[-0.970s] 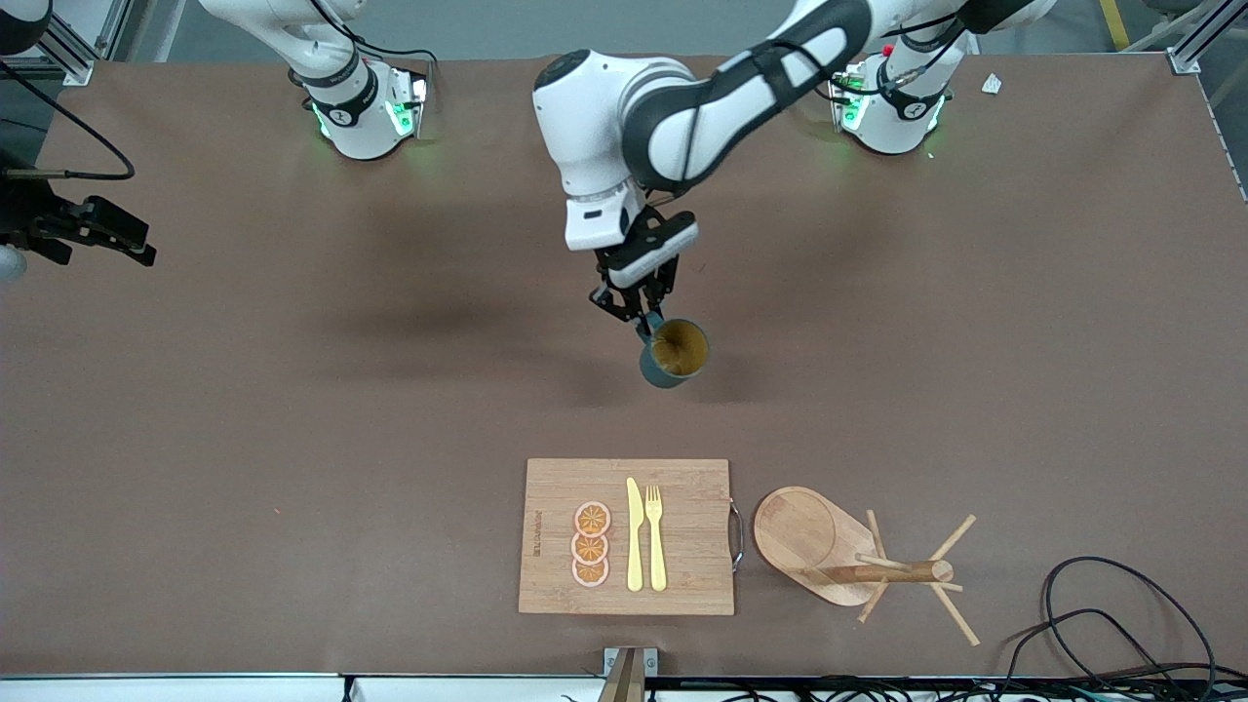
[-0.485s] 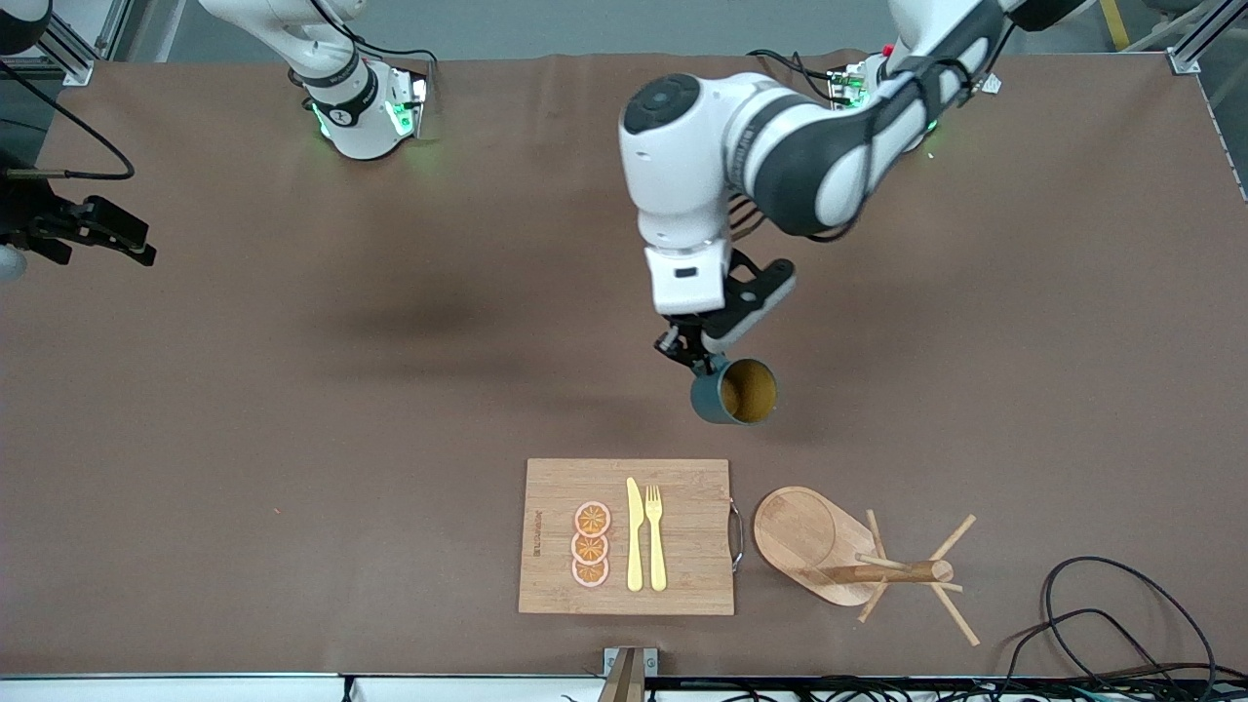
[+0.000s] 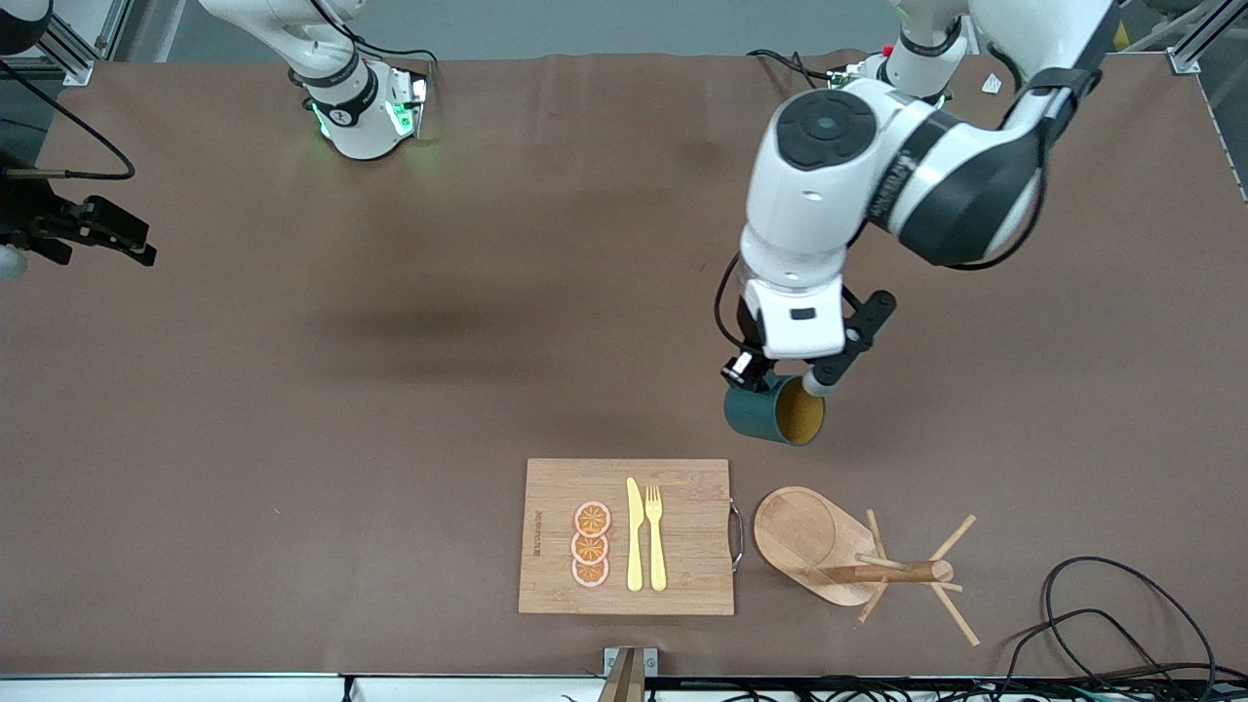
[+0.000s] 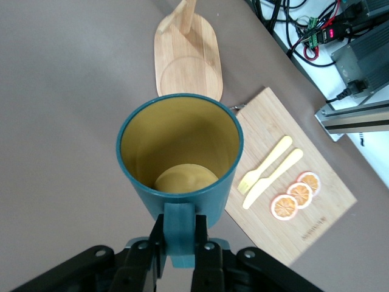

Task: Pass cup and hang on rack
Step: 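Lift the cup by the handle with the left gripper toward the rack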

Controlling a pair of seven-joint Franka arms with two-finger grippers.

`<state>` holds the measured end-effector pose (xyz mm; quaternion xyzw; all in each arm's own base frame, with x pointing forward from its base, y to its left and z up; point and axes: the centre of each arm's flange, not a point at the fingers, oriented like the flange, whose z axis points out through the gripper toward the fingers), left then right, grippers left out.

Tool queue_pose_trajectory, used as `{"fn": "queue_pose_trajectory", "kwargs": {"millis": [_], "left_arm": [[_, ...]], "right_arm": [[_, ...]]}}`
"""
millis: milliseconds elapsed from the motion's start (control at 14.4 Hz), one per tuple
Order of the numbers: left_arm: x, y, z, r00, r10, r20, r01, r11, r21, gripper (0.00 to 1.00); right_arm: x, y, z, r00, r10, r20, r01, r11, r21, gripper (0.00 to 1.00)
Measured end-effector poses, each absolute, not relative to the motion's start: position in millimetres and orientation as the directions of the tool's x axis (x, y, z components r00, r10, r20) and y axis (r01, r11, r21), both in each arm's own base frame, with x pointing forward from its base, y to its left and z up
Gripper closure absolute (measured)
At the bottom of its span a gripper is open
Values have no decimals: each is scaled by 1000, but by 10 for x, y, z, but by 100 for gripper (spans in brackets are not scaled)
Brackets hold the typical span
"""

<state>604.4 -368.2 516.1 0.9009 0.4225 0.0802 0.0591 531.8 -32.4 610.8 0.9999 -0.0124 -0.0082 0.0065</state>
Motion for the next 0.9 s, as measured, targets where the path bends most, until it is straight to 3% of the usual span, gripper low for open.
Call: {"fn": "queue_pose_trajectory", "kwargs": {"millis": [623,901], "left_arm": [[6369,-3290,5371,533,826,-182,829,-468,305,79],[6472,-3117,5423,535,803,-262,831,-444,336,79]], "right_arm": [[5318,-318,6108,1000,-24,-16,-24,-1000,13,0],[5318,-319,6108,1000,-24,-16,-24,-1000,13,0]]}}
